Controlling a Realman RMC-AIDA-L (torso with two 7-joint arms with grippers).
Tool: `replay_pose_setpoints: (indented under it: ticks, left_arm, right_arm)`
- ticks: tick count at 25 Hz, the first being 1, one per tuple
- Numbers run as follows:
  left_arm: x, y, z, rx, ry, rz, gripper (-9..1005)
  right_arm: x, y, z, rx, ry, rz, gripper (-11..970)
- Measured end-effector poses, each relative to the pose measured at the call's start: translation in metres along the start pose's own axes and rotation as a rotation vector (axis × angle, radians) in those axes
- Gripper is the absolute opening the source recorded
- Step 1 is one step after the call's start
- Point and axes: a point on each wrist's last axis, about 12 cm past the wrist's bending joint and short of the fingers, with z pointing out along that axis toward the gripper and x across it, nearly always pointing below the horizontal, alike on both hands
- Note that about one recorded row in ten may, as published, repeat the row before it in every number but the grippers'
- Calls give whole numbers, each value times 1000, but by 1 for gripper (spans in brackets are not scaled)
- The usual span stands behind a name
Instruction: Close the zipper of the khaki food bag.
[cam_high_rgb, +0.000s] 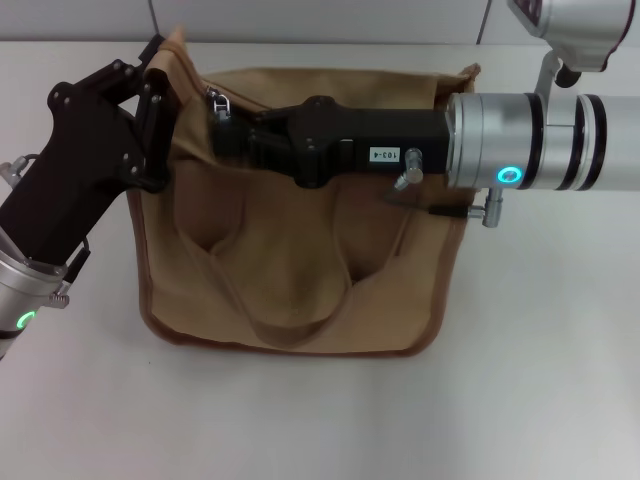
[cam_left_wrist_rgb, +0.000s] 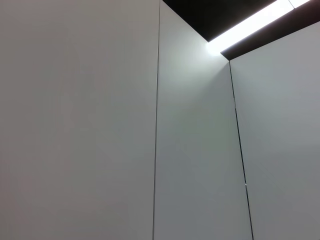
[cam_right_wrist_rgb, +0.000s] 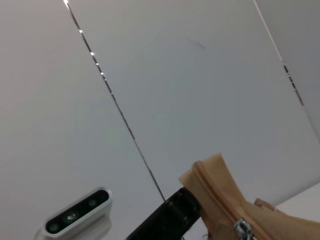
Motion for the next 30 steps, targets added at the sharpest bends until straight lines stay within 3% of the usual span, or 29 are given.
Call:
replay_pose_setpoints:
  ticks: [6,22,30]
  left_arm:
    - [0,0,0,3,1,-1,27]
    - [-2,7,-10,-92,6,50,27]
    - [-2,10,-13,-121,7,59,26]
  right_arm:
    - [-2,-1,3,2,10,-2,11]
    - [2,4,-26,-4,-48,-14,-2]
    - [5,-1,-41,31,-20,-6,-3]
